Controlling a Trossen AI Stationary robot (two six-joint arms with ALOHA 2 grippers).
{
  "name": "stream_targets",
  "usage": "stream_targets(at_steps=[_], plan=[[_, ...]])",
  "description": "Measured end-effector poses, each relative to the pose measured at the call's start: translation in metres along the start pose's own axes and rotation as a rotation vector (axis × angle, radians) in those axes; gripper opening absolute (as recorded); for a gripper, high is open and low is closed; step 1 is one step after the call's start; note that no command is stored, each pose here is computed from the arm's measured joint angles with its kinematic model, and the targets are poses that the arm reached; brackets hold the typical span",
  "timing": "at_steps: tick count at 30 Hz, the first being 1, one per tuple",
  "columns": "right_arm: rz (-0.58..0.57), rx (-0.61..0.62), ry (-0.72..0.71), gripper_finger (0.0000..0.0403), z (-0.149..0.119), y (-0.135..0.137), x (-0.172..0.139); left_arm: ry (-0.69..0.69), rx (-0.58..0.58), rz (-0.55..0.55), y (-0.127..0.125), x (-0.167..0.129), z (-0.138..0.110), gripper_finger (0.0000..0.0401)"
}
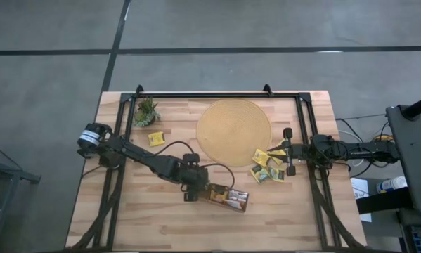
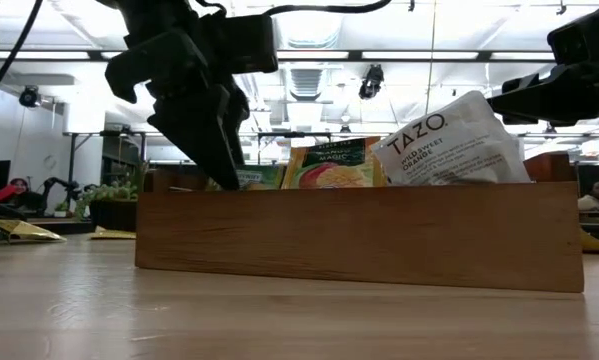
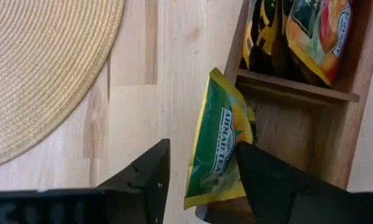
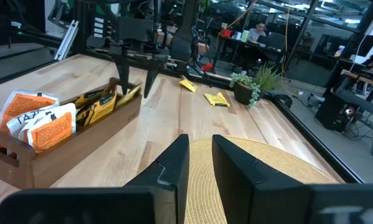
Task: Pick & Place Tea
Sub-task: Put the yellow tea bag into the left section of the wooden organizer
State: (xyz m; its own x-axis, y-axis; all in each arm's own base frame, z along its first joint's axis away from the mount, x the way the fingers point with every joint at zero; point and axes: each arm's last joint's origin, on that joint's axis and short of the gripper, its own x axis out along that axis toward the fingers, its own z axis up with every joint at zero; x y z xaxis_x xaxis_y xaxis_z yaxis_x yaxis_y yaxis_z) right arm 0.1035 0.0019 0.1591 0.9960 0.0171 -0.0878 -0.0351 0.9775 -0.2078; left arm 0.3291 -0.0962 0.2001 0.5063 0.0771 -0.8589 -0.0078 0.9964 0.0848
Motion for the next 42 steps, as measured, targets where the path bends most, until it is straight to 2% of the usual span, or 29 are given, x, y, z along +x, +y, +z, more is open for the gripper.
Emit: stream_targets(at_steps=[17,23,28,36,39,42], plan=[[0.0,0.0,0.0,0.0068,0.0,0.0,0.0,0.011,0.023,0.011,0.001,-0.006,0.005,0.0179],[0.0,0.0,0.0,0.0068,0.0,0.0,0.0,0.051,0.033,0.132,0.005,-0.019,0.011,0.0179],[0.0,0.0,0.0,0.0068,0.0,0.0,0.0,0.086,-0.034,0.234,0.01,-0.028,0.012,0.0179],[0.0,0.0,0.0,0.0068,0.0,0.0,0.0,0.326,-0.2,0.375,0.009,-0.042,-0.017,0.0179],[0.0,0.0,0.0,0.0068,0.0,0.0,0.0,0.397,-0.217,0.43,0.002,-0.048,-0.031,0.0179],[0.0,0.0,0.0,0.0068,0.0,0.0,0.0,0.413,-0.194,0.441,-0.01,-0.05,-0.041,0.0179]])
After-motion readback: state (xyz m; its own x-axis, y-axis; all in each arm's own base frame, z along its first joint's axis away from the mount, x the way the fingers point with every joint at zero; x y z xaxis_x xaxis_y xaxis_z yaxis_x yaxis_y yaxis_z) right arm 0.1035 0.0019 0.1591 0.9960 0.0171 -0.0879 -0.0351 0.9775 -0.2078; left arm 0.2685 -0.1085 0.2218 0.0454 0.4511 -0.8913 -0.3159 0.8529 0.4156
